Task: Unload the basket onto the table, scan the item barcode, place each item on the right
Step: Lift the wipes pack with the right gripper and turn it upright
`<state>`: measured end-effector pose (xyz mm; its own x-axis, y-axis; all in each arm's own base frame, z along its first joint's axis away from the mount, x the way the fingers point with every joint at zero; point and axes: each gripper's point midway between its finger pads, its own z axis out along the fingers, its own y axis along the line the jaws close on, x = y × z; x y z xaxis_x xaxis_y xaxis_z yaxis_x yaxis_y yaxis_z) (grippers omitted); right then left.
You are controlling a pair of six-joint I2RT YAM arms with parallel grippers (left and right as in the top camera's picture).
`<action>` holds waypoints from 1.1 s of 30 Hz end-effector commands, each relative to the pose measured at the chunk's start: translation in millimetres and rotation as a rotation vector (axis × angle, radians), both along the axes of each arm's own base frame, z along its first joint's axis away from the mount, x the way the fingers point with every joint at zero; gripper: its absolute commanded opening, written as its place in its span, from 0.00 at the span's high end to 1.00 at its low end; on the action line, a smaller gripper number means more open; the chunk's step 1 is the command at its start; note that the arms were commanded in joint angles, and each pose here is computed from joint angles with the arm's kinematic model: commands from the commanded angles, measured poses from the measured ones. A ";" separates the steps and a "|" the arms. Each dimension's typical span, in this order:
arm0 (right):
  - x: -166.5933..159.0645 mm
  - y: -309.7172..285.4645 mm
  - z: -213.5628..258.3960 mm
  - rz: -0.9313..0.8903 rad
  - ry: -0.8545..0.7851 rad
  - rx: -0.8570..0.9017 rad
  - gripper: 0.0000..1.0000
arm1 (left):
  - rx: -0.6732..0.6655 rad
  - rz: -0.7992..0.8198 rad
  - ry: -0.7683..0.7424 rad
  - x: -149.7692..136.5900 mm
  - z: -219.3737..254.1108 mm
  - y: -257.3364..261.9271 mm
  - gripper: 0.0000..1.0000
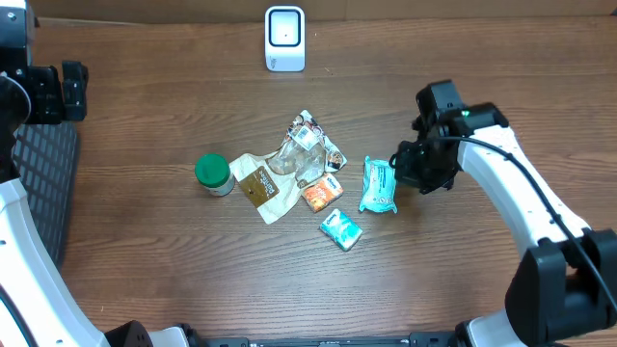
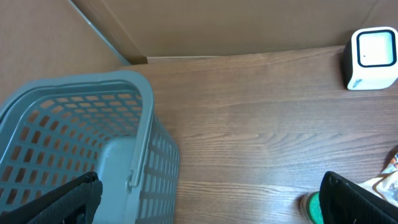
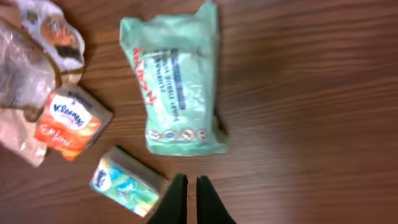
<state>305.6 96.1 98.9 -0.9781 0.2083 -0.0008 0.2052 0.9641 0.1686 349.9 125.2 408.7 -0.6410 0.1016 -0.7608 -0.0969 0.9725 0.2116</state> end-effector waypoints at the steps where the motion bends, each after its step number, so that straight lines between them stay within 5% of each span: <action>1: -3.5 -38.9 15.6 -0.063 -0.038 -0.311 0.96 | 0.012 -0.006 -0.004 -0.7 2.0 1.3 0.00; 5: -5.0 -18.2 6.3 -0.012 -0.024 -0.294 0.93 | 0.012 -0.006 -0.004 -0.7 2.0 1.3 0.01; 11: 12.9 28.6 -19.6 0.112 -0.077 -0.251 0.61 | 0.012 -0.006 -0.004 -0.7 2.0 1.3 0.00; 16: 12.5 55.3 -45.2 0.203 -0.082 -0.302 0.51 | 0.012 -0.006 -0.004 -0.7 2.0 1.3 0.00; 29: -4.4 43.6 -103.6 0.293 0.037 -0.540 0.54 | 0.012 -0.006 -0.003 -0.4 1.6 1.4 0.01; 32: -6.8 41.9 -110.0 0.296 0.051 -0.547 0.70 | 0.012 -0.006 -0.003 -0.4 1.6 1.4 0.00; 33: -7.1 41.7 -111.1 0.296 0.051 -0.547 0.82 | 0.012 -0.006 -0.003 -0.4 1.6 1.4 0.01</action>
